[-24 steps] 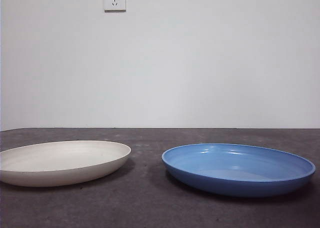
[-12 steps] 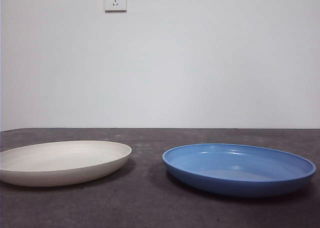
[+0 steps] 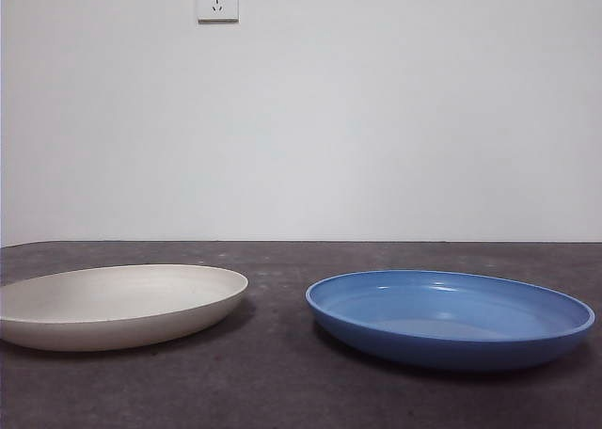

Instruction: Pick up the white plate, put it on the blue plate, put it on desk

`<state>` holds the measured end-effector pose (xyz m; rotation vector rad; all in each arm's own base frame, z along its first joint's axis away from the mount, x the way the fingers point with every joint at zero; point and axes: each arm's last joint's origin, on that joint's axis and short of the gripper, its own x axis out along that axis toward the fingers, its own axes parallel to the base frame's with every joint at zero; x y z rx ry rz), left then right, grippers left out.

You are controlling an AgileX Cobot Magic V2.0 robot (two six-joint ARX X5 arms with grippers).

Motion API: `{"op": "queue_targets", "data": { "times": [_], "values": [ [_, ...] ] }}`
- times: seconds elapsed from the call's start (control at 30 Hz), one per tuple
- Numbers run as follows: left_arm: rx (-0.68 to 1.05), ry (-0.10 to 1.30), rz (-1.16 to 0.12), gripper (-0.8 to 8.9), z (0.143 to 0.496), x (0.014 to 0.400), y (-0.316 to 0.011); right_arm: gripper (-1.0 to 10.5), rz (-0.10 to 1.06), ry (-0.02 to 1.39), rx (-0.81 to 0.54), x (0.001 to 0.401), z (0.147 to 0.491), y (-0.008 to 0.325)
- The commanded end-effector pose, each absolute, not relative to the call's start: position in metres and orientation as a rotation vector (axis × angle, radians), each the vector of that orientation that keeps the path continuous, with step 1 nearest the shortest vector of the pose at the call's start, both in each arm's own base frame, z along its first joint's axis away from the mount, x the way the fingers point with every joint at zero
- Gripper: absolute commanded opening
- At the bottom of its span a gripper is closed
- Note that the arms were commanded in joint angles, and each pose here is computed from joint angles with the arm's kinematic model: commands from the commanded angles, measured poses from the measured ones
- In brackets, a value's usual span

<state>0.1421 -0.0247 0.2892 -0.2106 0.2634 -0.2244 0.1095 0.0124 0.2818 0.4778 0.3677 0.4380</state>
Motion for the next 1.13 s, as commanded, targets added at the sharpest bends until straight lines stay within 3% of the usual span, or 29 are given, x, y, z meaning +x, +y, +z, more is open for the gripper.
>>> {"op": "queue_targets", "data": {
  "times": [0.03,0.27,0.57,0.83,0.93,1.03,1.13],
  "values": [
    [-0.197,0.289,-0.310,0.16,0.303,0.147,-0.031,0.1,0.488,0.372,0.456,0.110,0.293,0.017],
    [-0.193,0.325,-0.514,0.16,0.315,0.146,-0.050,0.1,0.642,0.418,0.401,0.107,0.306,0.034],
    [-0.193,0.389,-0.773,0.20,0.313,0.135,-0.068,0.1,0.692,0.498,0.308,0.101,0.306,0.036],
    [-0.191,0.388,-0.802,0.40,0.313,0.134,-0.070,0.1,0.704,0.486,0.249,0.100,0.305,0.036],
    [-0.187,0.385,-0.803,1.96,0.313,0.134,-0.070,1.3,0.704,0.482,0.238,0.100,0.305,0.036],
    [-0.186,0.380,-0.804,4.54,0.314,0.134,-0.070,3.7,0.703,0.480,0.238,0.100,0.305,0.036],
    [-0.186,0.377,-0.805,6.25,0.314,0.134,-0.070,5.3,0.703,0.478,0.237,0.100,0.305,0.036]
  ]
}}
